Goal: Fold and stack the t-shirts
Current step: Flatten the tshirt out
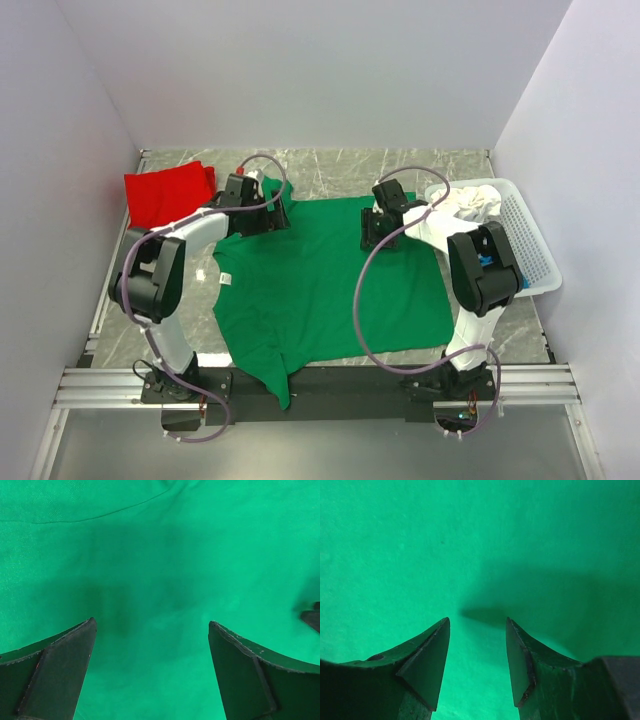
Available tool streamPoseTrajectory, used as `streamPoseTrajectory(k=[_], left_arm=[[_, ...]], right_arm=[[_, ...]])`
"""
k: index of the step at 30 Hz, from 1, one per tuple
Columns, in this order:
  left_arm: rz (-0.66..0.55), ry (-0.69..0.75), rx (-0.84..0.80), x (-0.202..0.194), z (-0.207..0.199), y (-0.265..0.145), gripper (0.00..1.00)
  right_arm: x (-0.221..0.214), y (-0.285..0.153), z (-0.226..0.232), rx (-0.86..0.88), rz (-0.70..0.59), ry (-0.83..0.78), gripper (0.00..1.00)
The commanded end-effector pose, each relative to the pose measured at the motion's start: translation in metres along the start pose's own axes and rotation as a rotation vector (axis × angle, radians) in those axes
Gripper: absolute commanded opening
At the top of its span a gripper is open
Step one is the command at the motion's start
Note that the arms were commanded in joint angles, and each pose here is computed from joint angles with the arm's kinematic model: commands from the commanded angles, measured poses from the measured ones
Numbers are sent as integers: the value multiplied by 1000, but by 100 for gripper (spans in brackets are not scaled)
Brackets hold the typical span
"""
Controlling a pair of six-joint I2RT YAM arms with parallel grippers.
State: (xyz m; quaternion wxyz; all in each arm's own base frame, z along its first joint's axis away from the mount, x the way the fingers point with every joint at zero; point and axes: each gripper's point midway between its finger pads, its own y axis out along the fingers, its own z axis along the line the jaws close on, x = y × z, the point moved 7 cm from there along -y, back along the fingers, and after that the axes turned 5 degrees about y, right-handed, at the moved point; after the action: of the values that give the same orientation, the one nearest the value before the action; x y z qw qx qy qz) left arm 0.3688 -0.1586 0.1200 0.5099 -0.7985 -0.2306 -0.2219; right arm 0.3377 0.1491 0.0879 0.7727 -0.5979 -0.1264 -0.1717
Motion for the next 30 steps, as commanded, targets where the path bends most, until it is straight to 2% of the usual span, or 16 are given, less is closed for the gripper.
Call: streamPoseTrajectory(k=[1, 15, 26, 30], left_arm=[[-5, 43, 31, 5, 5, 17, 99], [40, -7, 45, 23, 34, 61, 99], [38, -14, 27, 68, 51, 106, 99], [-11, -22, 31, 98, 59, 122, 99]], right_arm=[[18, -3, 7, 6, -93, 8, 56], [25, 36, 9, -39, 0, 13, 56], [48, 67, 18, -35, 61, 10, 56], [66, 70, 22, -22, 49, 8, 56]])
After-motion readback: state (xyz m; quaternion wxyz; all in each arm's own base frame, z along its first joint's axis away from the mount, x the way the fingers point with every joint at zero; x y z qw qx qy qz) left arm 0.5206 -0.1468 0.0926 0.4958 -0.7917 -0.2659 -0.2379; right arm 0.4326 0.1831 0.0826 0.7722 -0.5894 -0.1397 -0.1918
